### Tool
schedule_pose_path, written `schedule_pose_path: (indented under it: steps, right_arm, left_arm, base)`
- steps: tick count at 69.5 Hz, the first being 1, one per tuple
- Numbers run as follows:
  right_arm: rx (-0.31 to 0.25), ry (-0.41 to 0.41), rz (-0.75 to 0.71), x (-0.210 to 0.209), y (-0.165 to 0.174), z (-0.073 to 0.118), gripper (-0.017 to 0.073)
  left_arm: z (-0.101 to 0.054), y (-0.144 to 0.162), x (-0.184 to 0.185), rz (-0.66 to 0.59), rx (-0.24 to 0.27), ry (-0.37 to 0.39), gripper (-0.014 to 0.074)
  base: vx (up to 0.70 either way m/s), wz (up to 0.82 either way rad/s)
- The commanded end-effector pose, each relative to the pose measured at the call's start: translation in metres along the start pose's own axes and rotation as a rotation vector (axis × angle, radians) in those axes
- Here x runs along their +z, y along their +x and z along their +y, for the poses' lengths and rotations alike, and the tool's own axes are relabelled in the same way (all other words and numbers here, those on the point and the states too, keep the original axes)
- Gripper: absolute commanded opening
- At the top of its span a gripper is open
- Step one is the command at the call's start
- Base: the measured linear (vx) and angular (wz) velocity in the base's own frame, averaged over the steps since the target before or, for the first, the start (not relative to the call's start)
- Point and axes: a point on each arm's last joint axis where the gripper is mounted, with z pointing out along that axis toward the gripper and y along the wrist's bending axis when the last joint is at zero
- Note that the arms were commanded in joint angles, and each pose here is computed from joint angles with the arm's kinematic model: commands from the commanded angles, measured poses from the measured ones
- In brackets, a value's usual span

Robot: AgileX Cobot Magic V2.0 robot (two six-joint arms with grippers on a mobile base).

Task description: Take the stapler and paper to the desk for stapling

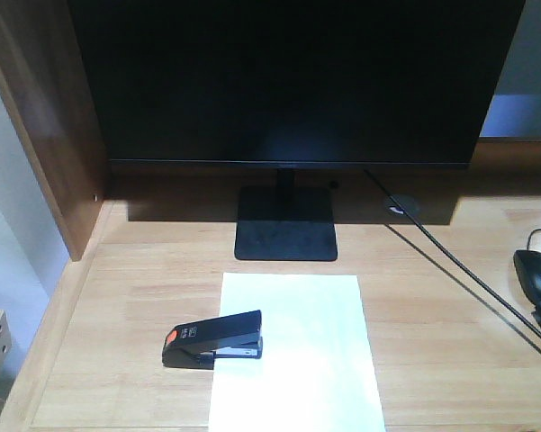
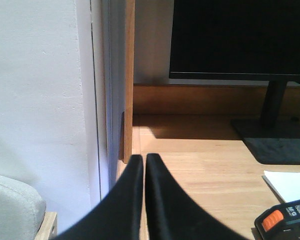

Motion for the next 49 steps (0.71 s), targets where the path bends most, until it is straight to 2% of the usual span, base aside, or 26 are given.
schedule_pose_path:
  steps: [1,49]
  right_arm:
    - [-0.012,0.012,-0.077,-0.0008,-0.0053,-0.0007,-0.0006]
    - [-0.013,0.012,-0.078,-0.0007,-0.0054,-0.0008,-0.0006]
  left_arm:
    - [-0.0001,-0.0034,-0.0006,-0.074,-0.021,0.002,-0.0006]
    - [-0.0001,-0.0034,-0.0006,-0.074,-0.021,0.002,-0.0006]
  base:
    - [0.0,0.0]
    - [0.0,0.0]
